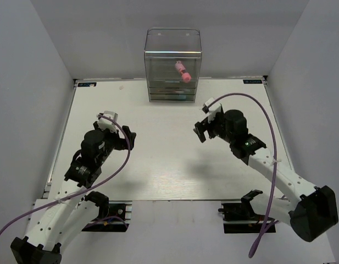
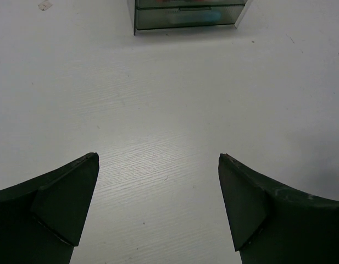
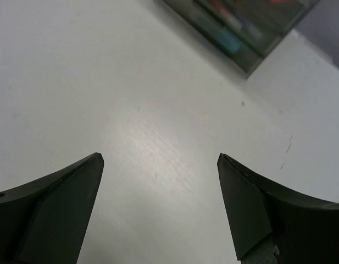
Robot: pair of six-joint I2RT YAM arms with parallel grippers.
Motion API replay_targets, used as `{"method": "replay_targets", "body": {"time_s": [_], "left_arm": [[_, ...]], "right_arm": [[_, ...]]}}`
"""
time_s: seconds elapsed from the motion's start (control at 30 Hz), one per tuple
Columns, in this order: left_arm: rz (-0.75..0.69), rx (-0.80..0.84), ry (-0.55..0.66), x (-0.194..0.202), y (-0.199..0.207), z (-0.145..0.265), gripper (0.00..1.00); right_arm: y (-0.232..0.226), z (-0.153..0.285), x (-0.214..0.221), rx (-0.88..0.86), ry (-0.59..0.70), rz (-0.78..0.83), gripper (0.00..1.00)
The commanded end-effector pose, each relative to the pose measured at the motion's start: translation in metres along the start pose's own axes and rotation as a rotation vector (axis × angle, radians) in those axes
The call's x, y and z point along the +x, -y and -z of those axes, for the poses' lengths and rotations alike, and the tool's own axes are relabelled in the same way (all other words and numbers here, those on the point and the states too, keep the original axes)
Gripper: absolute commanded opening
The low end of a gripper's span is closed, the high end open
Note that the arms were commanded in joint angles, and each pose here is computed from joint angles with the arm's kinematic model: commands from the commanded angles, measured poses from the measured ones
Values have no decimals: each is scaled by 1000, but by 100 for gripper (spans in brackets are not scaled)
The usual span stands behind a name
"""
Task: Sort the stationery into containers
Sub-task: Close the drawer
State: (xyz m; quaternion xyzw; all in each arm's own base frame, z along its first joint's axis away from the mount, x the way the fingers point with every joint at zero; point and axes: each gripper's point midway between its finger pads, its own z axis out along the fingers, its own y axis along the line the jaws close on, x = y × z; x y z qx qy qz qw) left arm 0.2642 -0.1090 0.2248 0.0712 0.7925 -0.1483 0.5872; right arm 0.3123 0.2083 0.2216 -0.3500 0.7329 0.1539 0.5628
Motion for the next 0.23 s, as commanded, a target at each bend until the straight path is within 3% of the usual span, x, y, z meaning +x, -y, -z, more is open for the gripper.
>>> {"method": "replay_targets", "body": {"time_s": [0.0, 0.2], "left_arm": [[-29, 54, 3, 2, 9, -2, 99], [-43, 55, -49, 16, 9, -10, 99]], "right_arm": [[10, 8, 26, 106, -24, -111, 90], [31, 28, 49, 216, 6, -67, 90]]}}
